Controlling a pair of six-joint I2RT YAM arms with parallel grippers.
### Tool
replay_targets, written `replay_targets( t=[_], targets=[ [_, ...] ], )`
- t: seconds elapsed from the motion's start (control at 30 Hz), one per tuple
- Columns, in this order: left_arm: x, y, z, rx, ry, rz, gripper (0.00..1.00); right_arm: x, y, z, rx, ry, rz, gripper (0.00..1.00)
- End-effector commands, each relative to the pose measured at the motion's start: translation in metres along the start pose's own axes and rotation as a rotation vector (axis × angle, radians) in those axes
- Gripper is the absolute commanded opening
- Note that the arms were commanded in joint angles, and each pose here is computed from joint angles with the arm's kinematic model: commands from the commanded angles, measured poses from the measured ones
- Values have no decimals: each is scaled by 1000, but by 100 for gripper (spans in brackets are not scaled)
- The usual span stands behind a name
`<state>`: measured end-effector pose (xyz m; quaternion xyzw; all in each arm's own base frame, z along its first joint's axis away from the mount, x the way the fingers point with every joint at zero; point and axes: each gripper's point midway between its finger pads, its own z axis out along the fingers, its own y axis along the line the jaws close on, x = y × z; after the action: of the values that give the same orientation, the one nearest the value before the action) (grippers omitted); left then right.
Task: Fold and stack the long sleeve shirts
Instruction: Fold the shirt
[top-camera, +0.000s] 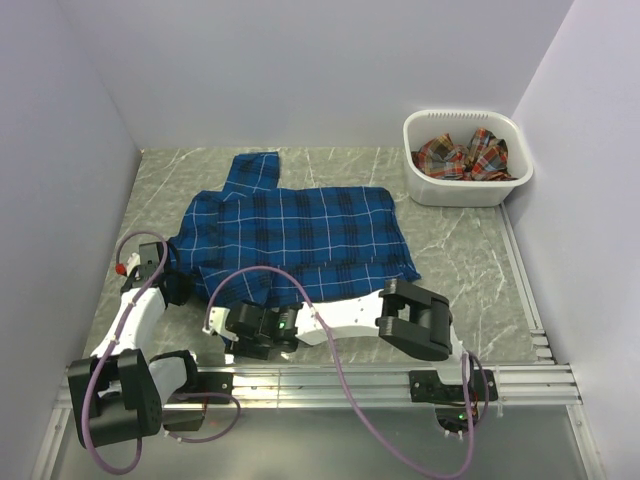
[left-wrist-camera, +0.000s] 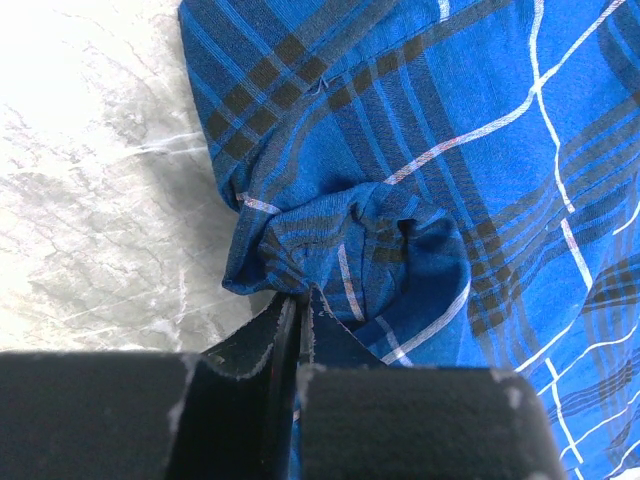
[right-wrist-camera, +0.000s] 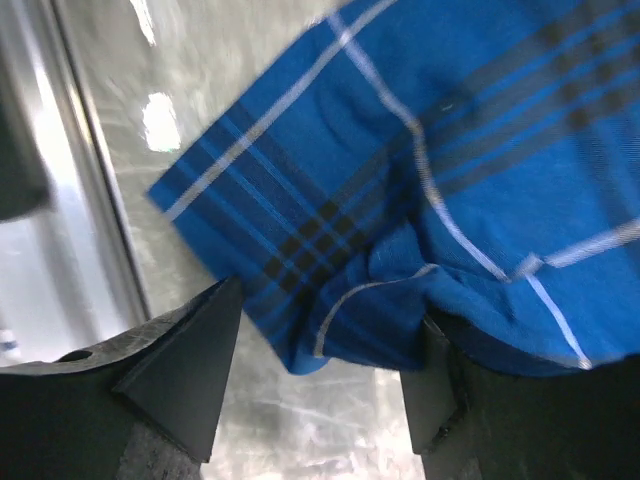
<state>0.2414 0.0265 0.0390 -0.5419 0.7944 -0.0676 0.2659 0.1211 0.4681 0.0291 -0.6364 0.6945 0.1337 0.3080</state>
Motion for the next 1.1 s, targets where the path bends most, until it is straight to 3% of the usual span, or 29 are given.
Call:
replay_targets(
  t=[0.0,0.1,0.2,0.33,0.37,0.63,0.87,1.07],
  targets=[
    [-5,-14,-4,52,-9,15,7,-10,-1,1,3,0,-36,65],
    [-6,-13,-4,47,-13,16,7,-4,5,6,-28,29,-43,63],
    [-7,-14,-4,47,-13,14,7,4,8,13,-35,63,-50,52],
    [-8,-13,-3,39,-17,3,7,-1,0,7,-30,61,-29,6],
    [-8,-12,-3,36,-18,3,7,-4,-2,2,-29,61,-25,0],
    [-7,-8,-2,33,-29,-33,6,-83,-19,-97,-131,-92,150,0],
    [-11,-7,-3,22,-46,-32,6,-95,-22,-151,-307,-37,362,0],
    [-11,-4,-4,17,-59,-43,6,-125,-29,-203,-476,-136,507,0]
  ],
)
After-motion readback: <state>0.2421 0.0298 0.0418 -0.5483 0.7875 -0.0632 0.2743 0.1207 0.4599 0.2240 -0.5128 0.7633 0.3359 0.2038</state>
